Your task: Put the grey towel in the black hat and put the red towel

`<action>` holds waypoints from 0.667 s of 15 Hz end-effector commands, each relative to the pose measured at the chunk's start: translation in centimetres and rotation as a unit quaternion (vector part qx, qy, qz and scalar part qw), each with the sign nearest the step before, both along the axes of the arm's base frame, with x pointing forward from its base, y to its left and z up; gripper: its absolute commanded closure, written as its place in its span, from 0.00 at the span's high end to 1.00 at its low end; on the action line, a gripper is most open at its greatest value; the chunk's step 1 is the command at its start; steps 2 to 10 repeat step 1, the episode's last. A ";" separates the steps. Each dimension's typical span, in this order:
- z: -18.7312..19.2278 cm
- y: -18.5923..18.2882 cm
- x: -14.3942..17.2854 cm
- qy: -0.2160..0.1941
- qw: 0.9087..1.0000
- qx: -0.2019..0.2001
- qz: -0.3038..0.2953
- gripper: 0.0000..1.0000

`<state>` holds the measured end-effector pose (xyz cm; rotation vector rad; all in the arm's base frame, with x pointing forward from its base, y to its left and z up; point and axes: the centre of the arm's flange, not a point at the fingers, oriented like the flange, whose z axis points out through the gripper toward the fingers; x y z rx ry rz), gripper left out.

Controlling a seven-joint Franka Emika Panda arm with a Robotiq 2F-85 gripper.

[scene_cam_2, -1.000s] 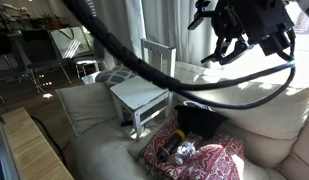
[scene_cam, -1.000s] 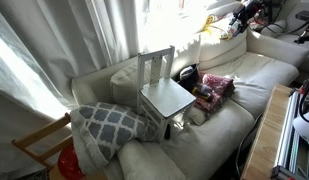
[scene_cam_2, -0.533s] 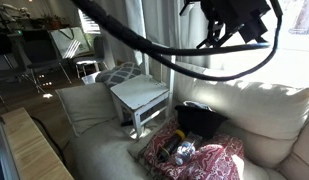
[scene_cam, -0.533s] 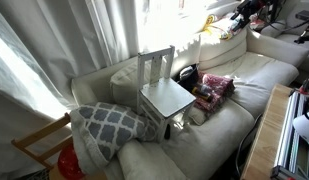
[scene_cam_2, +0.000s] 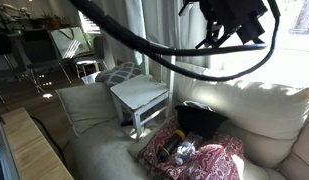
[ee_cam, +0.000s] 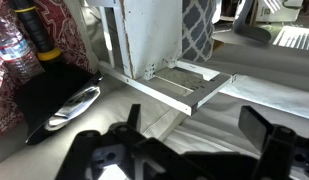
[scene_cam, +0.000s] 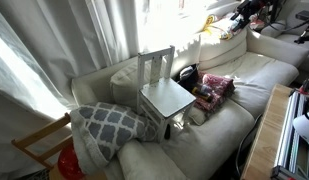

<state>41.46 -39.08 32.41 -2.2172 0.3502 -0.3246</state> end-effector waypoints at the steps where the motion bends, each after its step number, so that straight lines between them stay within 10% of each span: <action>1: 0.0 0.0 0.0 0.000 1.000 0.000 0.000 1.00; 10: 0.0 0.0 0.0 0.000 1.000 0.000 0.000 1.00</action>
